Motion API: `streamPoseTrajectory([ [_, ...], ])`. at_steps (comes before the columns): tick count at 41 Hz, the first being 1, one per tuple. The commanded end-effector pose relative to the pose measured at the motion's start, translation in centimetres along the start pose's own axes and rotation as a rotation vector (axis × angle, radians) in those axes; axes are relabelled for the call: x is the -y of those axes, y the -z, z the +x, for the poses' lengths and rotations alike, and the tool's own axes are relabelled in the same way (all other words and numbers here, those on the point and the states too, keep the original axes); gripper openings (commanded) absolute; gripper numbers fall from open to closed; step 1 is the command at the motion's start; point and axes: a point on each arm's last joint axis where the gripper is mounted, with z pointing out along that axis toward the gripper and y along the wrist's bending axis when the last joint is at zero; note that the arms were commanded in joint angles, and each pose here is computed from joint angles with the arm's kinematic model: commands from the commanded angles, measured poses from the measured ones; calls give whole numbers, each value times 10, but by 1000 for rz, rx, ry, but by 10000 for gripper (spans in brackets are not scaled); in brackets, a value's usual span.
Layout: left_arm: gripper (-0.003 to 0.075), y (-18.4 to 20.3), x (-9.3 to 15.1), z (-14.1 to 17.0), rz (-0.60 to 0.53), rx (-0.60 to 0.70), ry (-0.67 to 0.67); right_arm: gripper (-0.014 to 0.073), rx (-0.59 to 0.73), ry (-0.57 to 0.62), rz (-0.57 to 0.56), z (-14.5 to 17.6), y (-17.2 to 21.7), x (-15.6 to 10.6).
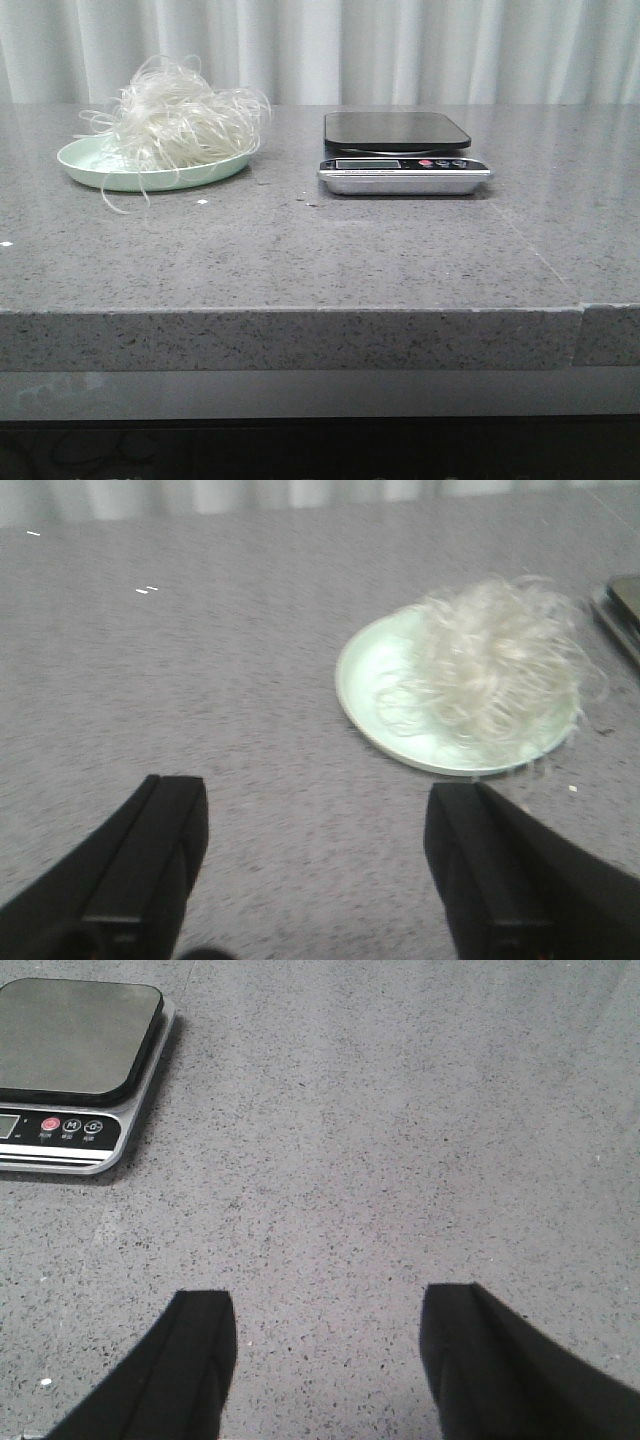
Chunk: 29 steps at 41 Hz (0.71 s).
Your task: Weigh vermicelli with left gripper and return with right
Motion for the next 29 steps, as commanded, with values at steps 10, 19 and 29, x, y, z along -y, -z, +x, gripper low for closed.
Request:
streamPoseTrajectory([
  [10,521,-69,40,-46,154,50,-57,512,84,12,7,-14,3,1],
  [19,521,-124,51,-58,162,16,-64,512,84,12,7,-14,3,1],
  [29,521,-180,59,-63,162,-32,-63,512,84,12,7,-14,3,1],
])
